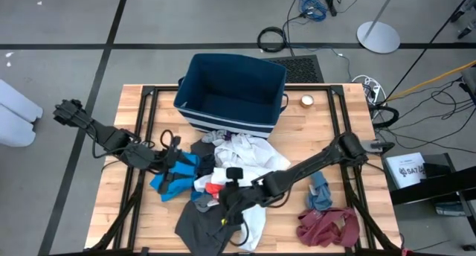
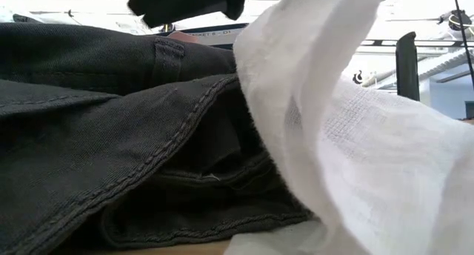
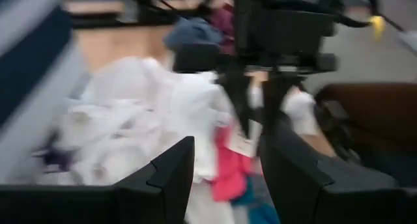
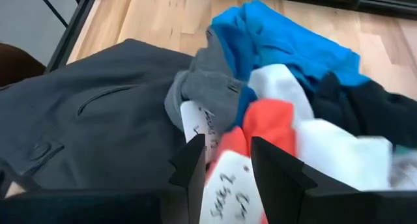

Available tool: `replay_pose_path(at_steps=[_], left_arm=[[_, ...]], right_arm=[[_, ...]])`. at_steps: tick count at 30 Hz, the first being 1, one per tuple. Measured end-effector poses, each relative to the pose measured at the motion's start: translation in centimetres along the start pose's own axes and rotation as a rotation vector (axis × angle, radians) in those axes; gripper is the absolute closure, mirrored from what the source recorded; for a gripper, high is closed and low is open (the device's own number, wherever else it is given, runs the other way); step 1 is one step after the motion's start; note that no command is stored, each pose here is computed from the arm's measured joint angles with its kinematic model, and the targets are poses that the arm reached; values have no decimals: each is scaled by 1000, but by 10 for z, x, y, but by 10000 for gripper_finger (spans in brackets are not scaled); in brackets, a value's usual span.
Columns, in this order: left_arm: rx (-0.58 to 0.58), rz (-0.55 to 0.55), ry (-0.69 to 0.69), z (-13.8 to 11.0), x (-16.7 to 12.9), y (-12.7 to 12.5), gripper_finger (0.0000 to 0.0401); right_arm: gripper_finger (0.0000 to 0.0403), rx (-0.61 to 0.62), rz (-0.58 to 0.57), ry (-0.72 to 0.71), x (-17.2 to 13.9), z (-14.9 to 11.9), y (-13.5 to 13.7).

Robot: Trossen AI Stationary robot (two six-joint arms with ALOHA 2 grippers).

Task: Sort clothes
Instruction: Move the blue and gray sock to the right of the table

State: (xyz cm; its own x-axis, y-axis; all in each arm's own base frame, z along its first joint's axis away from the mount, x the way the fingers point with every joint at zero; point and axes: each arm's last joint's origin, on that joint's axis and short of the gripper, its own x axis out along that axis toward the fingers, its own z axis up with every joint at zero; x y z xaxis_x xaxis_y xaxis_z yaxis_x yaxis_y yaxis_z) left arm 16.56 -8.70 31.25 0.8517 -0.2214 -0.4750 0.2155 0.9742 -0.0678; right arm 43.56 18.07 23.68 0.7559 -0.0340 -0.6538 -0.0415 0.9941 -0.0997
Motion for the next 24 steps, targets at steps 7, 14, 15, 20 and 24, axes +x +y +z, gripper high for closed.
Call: replay_pose_path(at_steps=[7, 14, 15, 20, 24], left_arm=[[-60, -99, 196, -16, 41, -22, 219], [-73, -77, 373, -41, 80, -40, 219], [-78, -70, 387, -43, 84, -41, 219], [-78, -28, 431, -51, 95, -42, 219], [-73, 19, 454, -56, 102, -39, 220]], right_arm=[[291, -34, -6, -3, -2, 6, 0], [291, -38, -30, 20, -11, 7, -3], [291, -38, -32, 31, -11, 6, -3], [291, -38, -38, 63, -11, 2, -4], [291, -40, -38, 57, -11, 3, -4]])
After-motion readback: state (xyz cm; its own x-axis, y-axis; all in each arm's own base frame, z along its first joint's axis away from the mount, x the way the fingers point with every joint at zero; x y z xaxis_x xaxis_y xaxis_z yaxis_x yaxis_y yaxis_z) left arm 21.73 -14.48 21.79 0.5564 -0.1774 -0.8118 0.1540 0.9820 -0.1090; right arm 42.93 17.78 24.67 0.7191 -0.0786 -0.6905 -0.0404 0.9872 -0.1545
